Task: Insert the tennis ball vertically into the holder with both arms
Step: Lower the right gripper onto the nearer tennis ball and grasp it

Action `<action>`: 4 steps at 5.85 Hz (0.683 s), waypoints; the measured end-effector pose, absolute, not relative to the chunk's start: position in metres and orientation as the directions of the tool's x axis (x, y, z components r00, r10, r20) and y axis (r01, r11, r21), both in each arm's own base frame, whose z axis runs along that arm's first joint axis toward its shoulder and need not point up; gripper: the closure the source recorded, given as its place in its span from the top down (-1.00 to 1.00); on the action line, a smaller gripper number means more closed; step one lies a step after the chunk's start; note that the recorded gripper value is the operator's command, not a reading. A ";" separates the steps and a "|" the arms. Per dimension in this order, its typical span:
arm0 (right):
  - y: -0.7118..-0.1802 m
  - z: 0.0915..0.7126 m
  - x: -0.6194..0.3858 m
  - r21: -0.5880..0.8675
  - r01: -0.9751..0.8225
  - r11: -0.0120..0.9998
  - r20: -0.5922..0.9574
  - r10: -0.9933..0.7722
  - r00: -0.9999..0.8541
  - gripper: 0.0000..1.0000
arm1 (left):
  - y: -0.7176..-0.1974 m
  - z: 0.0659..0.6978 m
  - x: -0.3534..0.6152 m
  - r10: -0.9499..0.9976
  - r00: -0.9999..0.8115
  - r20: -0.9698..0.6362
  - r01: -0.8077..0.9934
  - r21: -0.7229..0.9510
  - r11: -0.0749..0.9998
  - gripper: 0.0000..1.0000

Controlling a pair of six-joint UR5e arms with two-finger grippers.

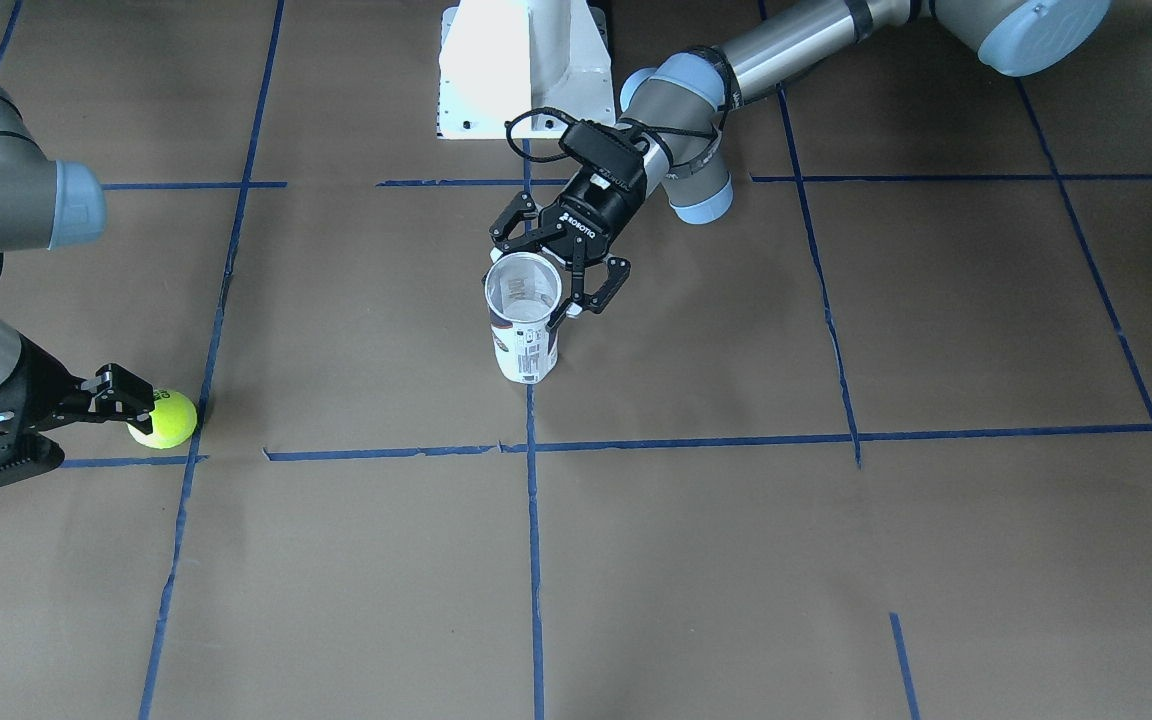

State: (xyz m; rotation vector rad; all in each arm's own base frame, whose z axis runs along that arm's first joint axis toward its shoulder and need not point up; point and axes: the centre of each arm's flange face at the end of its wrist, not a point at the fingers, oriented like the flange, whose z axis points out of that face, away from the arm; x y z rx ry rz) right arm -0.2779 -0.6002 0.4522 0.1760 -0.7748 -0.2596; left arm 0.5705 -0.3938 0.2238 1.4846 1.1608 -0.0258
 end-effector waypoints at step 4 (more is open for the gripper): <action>-0.576 0.469 -0.323 0.221 0.225 0.949 0.649 -0.315 0.692 0.98 | -0.394 0.222 0.571 0.622 0.502 -0.600 0.649 0.737 0.187 0.72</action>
